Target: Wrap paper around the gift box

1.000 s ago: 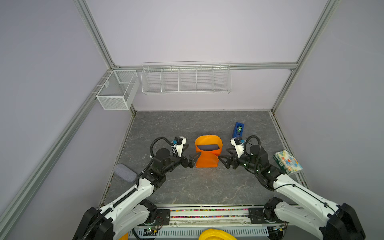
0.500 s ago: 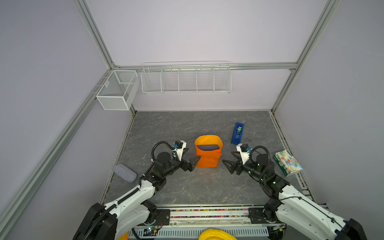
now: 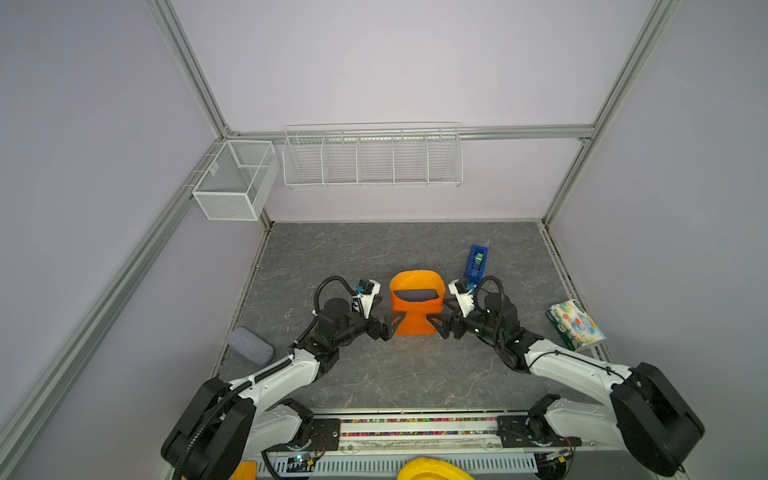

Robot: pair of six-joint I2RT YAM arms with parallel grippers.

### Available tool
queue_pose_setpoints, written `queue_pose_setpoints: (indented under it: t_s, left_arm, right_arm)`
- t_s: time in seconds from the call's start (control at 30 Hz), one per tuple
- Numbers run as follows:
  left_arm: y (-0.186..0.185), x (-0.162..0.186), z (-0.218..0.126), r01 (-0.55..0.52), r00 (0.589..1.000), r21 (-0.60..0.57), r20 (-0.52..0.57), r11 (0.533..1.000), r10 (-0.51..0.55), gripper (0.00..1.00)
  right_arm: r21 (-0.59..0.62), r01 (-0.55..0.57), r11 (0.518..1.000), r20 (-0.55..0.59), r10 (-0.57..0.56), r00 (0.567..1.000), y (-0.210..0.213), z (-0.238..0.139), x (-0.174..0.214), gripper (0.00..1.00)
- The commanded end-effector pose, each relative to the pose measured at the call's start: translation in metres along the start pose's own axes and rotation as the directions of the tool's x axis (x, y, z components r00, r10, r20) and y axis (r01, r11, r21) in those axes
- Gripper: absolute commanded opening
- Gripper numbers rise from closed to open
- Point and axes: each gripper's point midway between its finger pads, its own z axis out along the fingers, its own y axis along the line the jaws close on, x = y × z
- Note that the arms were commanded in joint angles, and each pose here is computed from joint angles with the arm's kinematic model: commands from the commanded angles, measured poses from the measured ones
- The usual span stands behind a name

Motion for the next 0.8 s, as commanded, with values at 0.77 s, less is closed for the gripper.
queue_pose_setpoints:
  t_s: [0.77]
  left_arm:
    - [0.006, -0.015, 0.026, -0.025, 0.999, 0.011, 0.022, 1.0, 0.025, 1.0]
  right_arm:
    - [0.051, -0.026, 0.998, 0.042, 0.023, 0.999, -0.007, 0.013, -0.029, 0.96]
